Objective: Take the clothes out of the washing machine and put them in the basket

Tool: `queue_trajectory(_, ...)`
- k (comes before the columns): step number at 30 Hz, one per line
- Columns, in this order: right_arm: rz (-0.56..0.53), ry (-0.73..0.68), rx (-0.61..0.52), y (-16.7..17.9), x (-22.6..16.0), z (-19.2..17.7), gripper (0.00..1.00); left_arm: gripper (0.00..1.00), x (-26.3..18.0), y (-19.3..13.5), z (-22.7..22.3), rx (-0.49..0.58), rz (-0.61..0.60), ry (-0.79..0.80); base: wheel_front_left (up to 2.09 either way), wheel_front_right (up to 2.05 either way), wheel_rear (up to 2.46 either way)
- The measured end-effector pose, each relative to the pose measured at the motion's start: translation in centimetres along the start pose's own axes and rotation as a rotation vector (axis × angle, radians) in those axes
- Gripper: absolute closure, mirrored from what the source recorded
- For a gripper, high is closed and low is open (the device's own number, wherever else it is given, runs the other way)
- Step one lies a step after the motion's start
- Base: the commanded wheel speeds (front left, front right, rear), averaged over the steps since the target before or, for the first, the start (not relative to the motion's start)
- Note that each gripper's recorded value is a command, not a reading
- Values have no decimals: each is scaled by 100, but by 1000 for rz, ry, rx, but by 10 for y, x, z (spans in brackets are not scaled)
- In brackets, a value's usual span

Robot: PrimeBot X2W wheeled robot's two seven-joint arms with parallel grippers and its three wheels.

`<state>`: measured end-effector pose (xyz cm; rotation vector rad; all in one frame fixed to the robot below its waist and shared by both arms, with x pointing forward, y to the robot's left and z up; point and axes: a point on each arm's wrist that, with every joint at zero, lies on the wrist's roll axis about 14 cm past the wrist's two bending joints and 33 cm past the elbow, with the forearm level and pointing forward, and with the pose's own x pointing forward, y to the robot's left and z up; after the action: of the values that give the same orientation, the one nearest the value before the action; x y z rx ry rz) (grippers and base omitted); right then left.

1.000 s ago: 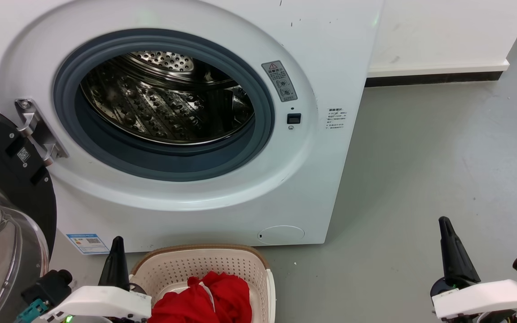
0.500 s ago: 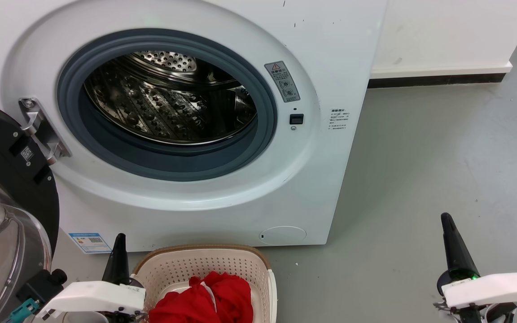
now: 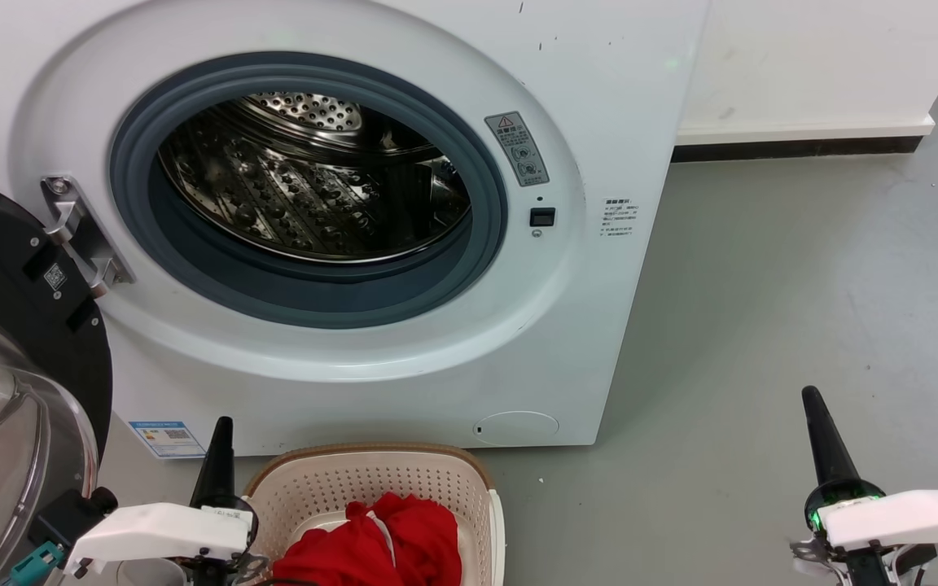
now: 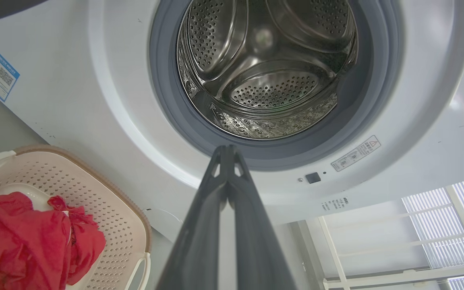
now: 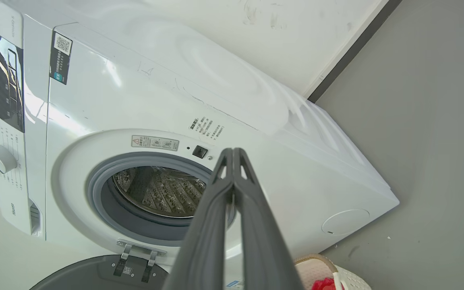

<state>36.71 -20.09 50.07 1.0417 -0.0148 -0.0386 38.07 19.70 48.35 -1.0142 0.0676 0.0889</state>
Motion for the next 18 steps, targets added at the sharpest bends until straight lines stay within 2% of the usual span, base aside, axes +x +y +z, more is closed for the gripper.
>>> queue_trajectory(18,-8,14,179,-1,7,0,100,100,3,-5,2,-192,-23,13,0,0,0)
